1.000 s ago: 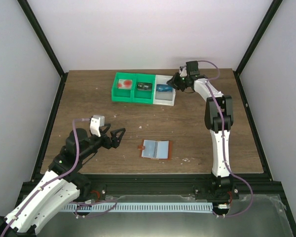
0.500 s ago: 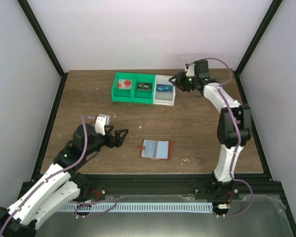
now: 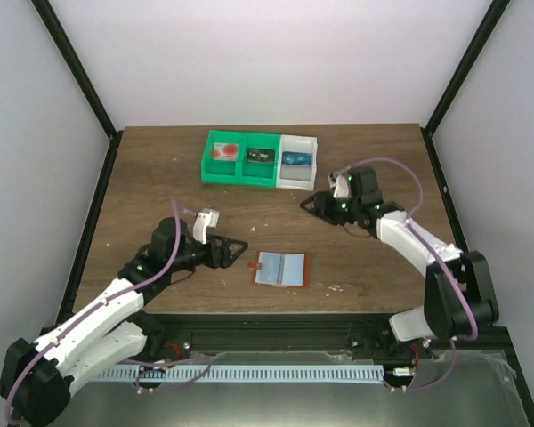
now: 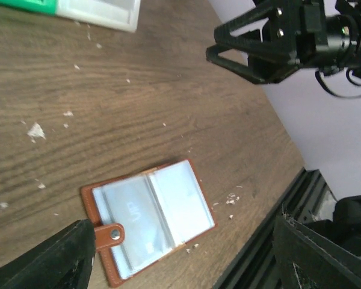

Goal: Take the credit cards out of the card holder

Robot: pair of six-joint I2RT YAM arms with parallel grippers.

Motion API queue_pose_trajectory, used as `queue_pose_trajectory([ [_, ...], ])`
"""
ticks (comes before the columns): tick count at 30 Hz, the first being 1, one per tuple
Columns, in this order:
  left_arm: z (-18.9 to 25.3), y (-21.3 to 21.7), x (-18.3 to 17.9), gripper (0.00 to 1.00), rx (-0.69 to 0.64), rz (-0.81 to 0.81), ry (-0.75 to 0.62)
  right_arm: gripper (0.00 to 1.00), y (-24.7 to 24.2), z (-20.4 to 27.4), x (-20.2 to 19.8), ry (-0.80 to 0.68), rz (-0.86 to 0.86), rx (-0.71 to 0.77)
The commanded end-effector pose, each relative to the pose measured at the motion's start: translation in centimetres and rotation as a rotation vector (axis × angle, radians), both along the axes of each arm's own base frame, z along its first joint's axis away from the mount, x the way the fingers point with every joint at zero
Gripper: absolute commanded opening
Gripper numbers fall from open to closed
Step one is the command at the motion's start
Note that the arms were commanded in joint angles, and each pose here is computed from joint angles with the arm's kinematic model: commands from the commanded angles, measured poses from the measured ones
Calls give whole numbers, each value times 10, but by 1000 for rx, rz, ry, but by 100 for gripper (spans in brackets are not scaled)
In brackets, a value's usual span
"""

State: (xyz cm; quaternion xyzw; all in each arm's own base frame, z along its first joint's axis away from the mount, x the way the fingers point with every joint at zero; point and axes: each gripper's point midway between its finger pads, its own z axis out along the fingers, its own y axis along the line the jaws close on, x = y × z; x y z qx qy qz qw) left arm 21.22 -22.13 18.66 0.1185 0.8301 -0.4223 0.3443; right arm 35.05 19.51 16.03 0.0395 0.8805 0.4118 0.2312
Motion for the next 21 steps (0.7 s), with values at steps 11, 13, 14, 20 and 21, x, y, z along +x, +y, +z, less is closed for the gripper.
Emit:
queue_pose_trajectory([
  [11,-61,-47,-24,80,-99,-157,205,45,56,-48,-116,56,117,18],
  [13,-70,-52,-25,80,-103,-163,233,45,63,-54,-124,68,128,21],
  [14,-70,-55,-25,80,-120,-169,236,44,68,-58,-127,75,136,20],
  [20,-87,-53,-27,84,-166,-136,295,44,92,-77,-138,105,174,-73],
  [21,-90,-52,-29,84,-174,-129,308,44,95,-81,-140,111,180,-91],
])
